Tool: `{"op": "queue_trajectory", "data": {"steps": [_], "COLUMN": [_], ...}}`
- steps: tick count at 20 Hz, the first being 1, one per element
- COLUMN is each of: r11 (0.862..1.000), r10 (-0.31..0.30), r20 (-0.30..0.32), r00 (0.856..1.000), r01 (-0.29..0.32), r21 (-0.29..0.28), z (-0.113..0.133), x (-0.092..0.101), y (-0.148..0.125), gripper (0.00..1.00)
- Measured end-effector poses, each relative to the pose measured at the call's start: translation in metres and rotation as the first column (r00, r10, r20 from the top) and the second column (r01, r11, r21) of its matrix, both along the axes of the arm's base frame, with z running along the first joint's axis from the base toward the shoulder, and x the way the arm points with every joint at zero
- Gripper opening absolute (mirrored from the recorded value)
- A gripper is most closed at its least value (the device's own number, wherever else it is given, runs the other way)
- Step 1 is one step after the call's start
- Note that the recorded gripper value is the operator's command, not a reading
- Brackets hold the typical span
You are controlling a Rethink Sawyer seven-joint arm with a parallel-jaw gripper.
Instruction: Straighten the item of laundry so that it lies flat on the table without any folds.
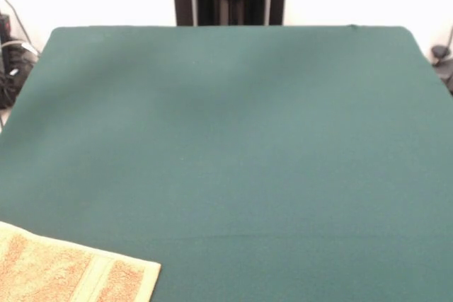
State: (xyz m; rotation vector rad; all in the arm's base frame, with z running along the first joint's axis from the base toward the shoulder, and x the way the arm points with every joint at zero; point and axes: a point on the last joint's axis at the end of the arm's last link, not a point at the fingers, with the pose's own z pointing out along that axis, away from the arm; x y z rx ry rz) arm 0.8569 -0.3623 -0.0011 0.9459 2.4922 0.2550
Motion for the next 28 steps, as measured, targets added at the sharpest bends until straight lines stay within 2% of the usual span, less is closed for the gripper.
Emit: {"op": "queue_trajectory", "data": {"steps": [3, 4, 8, 11, 17, 21, 22, 25, 28], "r11": [1.000, 0.999, 0.996, 0.995, 0.995, 0.990, 0.986, 0.980, 0.980], "r10": [0.019, 0.041, 0.068, 0.069, 0.042, 0.062, 0.086, 0.110, 0.124], "r20": [-0.018, -0.039, -0.078, -0.096, -0.079, -0.118, -0.157, -0.186, -0.200], "r00": [1.000, 0.998, 0.995, 0.993, 0.996, 0.991, 0.984, 0.976, 0.972], "r01": [-0.018, -0.041, -0.064, -0.062, -0.034, -0.046, -0.061, -0.076, -0.087], "r21": [0.008, 0.021, 0.055, 0.078, 0.097, 0.131, 0.157, 0.182, 0.181], "z": [0.003, 0.007, 0.019, 0.027, 0.037, 0.032, 0.027, 0.021, 0.009], "x": [-0.004, -0.009, -0.022, -0.032, -0.041, -0.052, -0.058, -0.062, -0.063], "y": [-0.003, -0.009, -0.026, -0.042, -0.067, -0.069, -0.066, -0.059, -0.051], "gripper": [1.00, 1.00, 1.00, 1.00, 1.00, 1.00, 1.00, 1.00, 1.00]}}
